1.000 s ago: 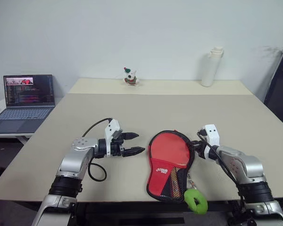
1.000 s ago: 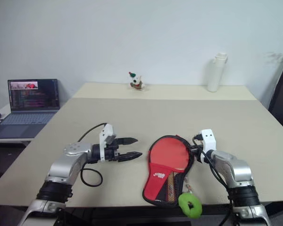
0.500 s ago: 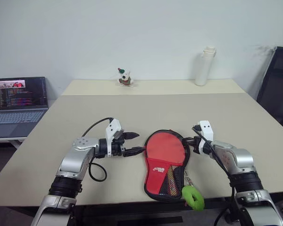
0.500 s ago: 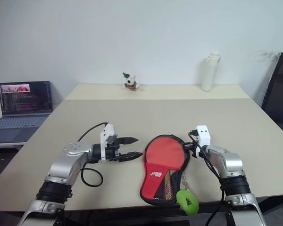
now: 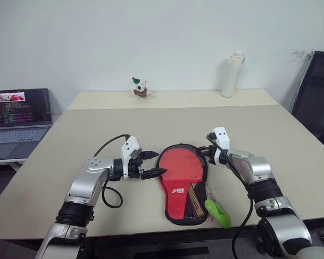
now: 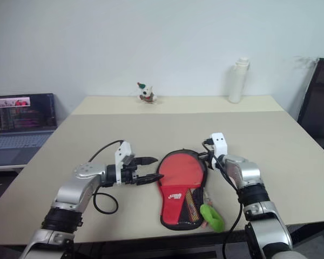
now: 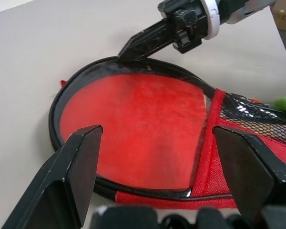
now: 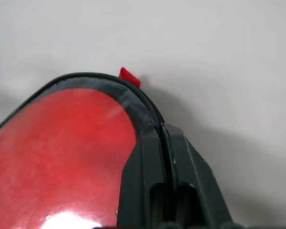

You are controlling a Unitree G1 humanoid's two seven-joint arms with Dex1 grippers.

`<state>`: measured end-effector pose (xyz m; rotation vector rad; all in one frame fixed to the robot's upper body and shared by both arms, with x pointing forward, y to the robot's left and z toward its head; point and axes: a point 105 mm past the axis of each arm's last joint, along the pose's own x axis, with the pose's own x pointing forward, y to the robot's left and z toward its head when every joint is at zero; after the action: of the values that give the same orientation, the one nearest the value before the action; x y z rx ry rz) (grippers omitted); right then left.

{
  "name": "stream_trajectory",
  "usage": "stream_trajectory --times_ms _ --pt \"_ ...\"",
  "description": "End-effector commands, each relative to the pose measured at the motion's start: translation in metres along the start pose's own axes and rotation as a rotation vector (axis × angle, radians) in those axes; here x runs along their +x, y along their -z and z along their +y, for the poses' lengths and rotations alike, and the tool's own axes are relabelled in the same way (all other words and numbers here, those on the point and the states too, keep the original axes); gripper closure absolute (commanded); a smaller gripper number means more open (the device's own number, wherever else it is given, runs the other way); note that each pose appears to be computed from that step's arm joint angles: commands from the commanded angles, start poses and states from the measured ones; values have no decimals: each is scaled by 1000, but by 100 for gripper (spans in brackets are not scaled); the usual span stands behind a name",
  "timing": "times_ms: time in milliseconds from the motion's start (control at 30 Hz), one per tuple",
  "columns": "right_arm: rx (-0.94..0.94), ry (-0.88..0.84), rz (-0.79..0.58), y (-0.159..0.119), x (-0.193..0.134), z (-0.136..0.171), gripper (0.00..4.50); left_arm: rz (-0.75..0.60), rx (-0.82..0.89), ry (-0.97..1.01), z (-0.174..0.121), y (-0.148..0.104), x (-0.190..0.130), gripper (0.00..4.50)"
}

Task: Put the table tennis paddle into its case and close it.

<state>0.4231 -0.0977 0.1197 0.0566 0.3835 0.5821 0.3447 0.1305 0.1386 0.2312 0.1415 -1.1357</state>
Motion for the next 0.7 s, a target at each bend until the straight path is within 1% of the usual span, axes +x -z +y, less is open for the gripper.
stream_trajectory --times_ms 33,167,267,300,400,467,500,600,700 --pt "-50 -6 -62 -21 2 4 447 -26 46 12 -1 -13 3 47" --pt "-52 -9 -40 -13 3 5 447 -29 52 20 0 -13 8 47" --pt "-48 -1 -52 -14 2 5 384 -26 63 31 3 -14 13 47" --pt "-48 -6 -58 -15 2 6 355 -23 70 38 4 -15 15 47" --pt "-57 -16 -99 -23 1 11 246 -18 89 49 10 -16 21 47" --pt "-53 -43 -140 -32 -5 17 169 -15 101 55 13 -17 27 47" --pt "-47 -65 -159 -37 -11 21 138 -14 106 57 14 -17 31 47" --pt "-70 -89 -182 -41 -32 26 138 1 135 80 15 -15 43 47" --pt "-102 -101 -168 -31 -64 26 138 3 135 110 14 -13 61 47"
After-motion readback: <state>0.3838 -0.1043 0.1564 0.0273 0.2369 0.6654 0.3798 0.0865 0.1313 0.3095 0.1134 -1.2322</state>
